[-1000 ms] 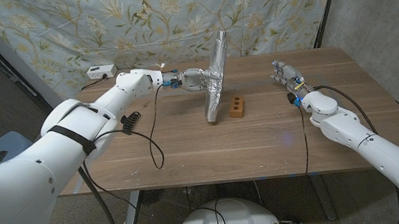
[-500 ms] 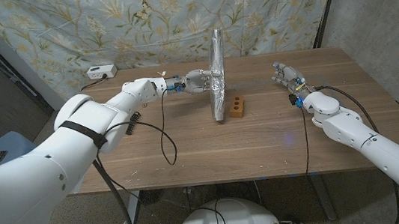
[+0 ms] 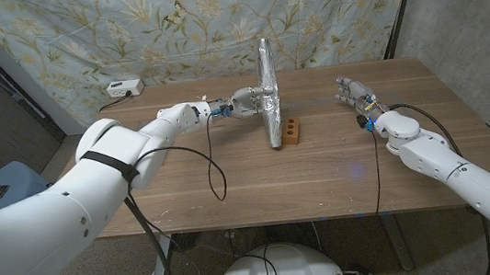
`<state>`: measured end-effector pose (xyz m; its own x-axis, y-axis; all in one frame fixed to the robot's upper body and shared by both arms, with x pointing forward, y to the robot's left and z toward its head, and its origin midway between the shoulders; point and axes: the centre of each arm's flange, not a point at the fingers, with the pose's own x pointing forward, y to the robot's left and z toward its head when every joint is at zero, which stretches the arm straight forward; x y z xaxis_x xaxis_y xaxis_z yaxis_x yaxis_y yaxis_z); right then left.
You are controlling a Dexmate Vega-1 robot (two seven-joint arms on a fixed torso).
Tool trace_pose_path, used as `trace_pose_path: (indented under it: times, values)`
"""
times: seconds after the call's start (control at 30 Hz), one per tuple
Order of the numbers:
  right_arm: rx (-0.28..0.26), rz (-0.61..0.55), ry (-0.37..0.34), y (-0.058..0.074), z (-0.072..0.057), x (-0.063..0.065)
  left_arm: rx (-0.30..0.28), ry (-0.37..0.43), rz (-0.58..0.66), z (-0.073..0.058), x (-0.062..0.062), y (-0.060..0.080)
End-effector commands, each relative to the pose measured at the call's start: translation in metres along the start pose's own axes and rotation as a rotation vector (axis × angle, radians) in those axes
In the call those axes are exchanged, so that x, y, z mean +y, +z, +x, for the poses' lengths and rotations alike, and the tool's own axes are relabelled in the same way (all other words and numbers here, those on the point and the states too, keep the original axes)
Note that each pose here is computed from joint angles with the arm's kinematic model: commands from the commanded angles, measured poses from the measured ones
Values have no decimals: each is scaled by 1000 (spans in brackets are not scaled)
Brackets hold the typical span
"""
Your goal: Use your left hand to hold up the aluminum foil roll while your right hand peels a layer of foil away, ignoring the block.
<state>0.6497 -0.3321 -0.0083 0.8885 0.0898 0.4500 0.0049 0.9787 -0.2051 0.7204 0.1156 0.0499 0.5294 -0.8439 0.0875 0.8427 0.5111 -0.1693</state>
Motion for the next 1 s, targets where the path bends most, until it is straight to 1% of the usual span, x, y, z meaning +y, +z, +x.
trace_pose_path:
  times: [0.03,0.47,0.63,0.77,1.0]
  values:
    - [5,-14,-10,3,-4,-5,-27,56,-88,12,1,-14]
    - [12,-25,-11,5,-10,-1,-33,81,-166,16,1,-25]
    - [15,-35,-3,6,-12,2,-46,84,-207,17,1,-28]
    - [18,-45,3,7,-14,3,-59,77,-245,19,0,-32]
    - [26,-49,5,9,-18,6,-59,33,-308,21,-7,-36]
